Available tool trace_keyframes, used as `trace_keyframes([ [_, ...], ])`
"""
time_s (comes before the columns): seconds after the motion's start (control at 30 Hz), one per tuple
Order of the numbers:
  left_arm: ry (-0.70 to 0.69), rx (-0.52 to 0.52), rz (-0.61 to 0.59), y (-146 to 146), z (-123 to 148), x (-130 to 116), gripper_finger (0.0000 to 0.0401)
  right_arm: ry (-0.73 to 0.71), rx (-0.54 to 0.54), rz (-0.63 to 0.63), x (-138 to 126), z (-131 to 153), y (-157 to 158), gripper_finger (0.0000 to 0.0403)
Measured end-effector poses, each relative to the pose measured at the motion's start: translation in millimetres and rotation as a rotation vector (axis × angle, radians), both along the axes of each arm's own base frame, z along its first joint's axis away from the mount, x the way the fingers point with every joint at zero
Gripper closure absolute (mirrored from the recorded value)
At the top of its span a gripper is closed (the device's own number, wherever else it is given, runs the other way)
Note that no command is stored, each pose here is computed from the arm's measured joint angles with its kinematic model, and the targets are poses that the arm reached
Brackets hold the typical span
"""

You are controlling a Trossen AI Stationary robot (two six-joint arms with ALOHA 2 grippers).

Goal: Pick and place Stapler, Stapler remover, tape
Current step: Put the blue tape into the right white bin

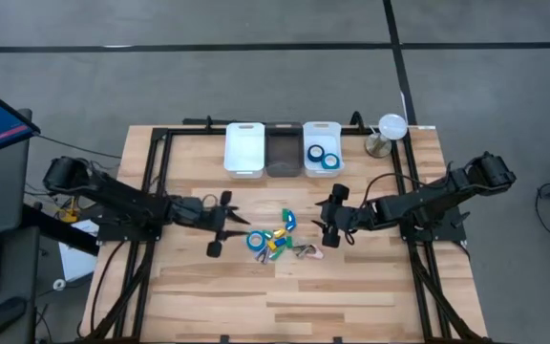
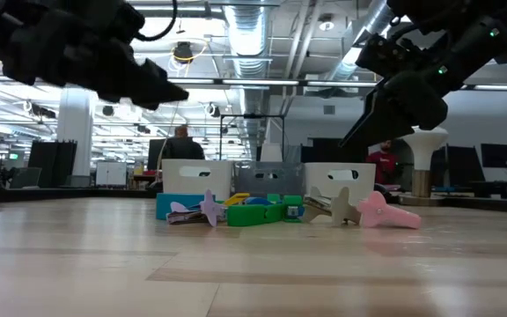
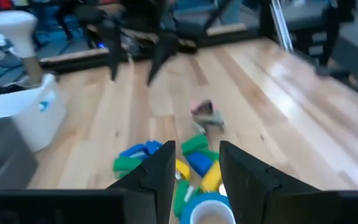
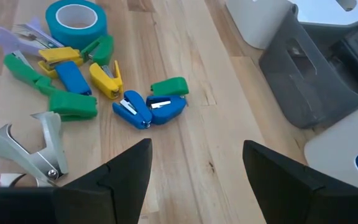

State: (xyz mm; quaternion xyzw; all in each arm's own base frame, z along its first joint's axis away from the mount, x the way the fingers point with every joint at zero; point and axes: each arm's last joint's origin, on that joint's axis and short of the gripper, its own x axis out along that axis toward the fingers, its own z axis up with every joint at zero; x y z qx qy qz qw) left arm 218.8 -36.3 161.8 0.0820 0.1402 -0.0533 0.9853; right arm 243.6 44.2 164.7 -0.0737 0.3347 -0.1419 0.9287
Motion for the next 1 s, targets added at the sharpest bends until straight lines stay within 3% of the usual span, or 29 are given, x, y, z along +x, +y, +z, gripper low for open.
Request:
trace_keyframes([
  [0.27,0.180,-0.018,-0.011,-9,-36,9,0.0285,0.000,0.000,0.000,0,0,0,0.0159],
  [0.4,0.198,-0.127,0.029,-10,-40,10,0.0285,0.000,0.000,0.000,0,0,0,0.0159],
  [0.57,0.205,-0.135,-0.010,-18,-40,9,0.0283,0.000,0.000,0.000,0,0,0,0.0159],
  [1.0,0.333,0.041,-0.054,-30,-51,36,0.0231,-0.009,0.003,0.000,1,1,0,0.0159],
])
